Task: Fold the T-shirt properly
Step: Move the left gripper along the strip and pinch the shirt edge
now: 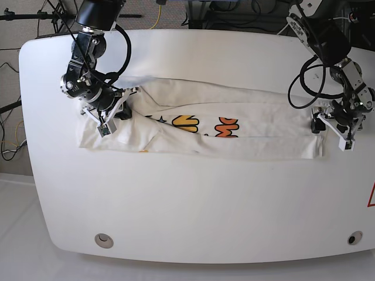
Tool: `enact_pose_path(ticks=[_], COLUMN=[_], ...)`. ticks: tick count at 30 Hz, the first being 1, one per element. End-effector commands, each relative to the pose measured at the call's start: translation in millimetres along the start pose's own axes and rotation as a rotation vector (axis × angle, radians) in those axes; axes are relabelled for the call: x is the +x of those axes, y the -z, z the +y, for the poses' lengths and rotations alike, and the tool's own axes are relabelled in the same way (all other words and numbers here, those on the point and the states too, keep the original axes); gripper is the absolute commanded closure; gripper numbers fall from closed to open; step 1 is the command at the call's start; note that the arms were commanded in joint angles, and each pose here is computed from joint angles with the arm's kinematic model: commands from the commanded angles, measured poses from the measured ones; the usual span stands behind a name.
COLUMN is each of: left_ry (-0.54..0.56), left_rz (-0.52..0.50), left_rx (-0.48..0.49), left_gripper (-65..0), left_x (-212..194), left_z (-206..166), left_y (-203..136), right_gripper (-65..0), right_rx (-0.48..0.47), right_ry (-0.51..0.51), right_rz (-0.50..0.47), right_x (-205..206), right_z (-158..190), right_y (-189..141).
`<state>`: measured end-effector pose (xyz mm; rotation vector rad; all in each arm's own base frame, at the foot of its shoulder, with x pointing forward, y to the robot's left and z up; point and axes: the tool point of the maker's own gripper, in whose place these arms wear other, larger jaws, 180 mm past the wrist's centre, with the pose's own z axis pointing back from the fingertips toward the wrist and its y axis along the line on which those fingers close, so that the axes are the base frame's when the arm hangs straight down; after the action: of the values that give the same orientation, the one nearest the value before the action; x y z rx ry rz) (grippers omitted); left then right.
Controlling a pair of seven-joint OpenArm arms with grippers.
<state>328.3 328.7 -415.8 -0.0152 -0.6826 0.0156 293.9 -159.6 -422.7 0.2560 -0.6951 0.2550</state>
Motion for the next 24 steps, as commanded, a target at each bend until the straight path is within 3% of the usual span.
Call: enact_pose_path(ticks=[1,19,24], left_ry=[0.000,0.016,0.016], left_rz=[0.007,0.047,0.051], left_rx=[-0.002,-0.049,-0.054], left_gripper=[-52.2,-51.5,-41.3], left_x=[4,-13,-15], left_z=[2,-22,-23], left_y=[1,10,11], right_gripper=[0.0,0.0,0.0], right_rx=[-0.028,-0.028,-0.027], right_ry=[-0.022,-0.022,-0.022], right_rz=[0.027,0.027,0.025], right_x=[-1,-1,-1], right_z=[-8,-8,-8], right_y=[-3,-3,-3])
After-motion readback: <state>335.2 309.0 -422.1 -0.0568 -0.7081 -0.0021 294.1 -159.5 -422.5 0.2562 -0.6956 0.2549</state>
